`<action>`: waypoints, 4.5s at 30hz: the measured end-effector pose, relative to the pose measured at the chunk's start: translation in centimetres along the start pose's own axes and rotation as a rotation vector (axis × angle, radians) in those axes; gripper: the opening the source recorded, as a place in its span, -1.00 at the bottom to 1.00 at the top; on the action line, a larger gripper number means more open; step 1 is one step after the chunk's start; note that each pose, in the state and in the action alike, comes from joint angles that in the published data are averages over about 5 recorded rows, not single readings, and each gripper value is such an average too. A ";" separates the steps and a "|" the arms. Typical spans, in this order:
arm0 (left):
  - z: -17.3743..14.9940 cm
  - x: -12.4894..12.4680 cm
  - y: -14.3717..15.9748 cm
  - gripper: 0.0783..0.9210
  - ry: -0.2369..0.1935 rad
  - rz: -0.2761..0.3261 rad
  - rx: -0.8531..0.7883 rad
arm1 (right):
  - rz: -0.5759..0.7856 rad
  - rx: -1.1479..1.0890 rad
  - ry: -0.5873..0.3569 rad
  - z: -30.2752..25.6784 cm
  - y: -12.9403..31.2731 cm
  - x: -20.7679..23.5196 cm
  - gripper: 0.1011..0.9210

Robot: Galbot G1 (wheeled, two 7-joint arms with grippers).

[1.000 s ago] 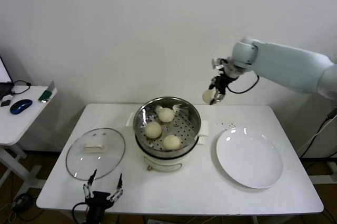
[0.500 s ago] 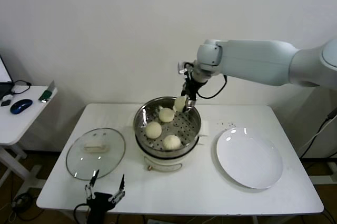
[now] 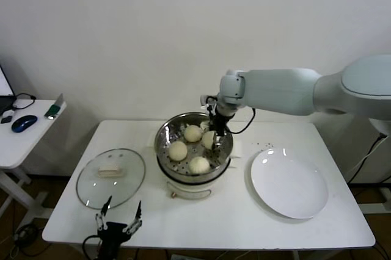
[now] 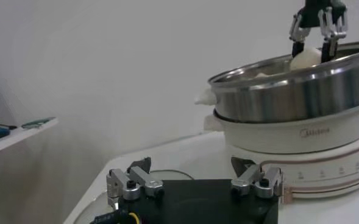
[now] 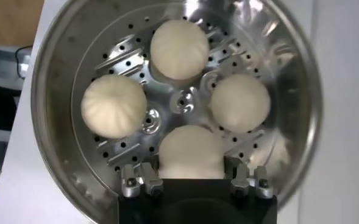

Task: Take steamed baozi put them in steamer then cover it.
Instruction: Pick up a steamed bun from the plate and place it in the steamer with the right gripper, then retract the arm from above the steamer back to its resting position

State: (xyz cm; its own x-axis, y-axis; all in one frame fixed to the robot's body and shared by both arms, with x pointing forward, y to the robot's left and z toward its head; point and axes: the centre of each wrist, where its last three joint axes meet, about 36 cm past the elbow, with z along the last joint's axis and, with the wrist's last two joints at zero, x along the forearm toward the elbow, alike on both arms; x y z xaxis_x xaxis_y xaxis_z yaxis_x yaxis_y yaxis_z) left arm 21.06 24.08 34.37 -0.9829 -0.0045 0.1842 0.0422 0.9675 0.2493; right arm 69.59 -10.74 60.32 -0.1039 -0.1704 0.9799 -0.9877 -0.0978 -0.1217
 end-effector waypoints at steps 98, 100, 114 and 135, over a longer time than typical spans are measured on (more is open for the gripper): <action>-1.5 -6.6 6.3 0.77 0.017 -0.114 -1.067 | 1.011 -1.090 -0.995 26.7 34.9 -15.3 0.76; -0.9 -7.3 6.5 0.77 0.020 -0.112 -1.130 | 1.014 -1.109 -0.977 26.8 35.6 -15.9 0.76; 3.3 -13.9 9.4 0.77 0.051 -0.083 -1.357 | 1.050 -1.158 -0.865 28.3 38.8 -17.4 0.76; 6.3 -20.4 11.1 0.77 0.082 -0.077 -1.407 | 1.093 -1.148 -0.800 29.8 41.1 -18.5 0.76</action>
State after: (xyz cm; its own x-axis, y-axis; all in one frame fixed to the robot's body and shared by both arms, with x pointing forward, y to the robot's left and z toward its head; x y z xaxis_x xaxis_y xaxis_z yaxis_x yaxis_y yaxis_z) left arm 40.43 36.53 27.37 -0.9799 -0.1072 0.1684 0.1785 -0.0928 0.9795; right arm 34.41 -40.82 32.48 -0.9772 -0.1069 0.1833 -0.1265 0.9870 -0.0990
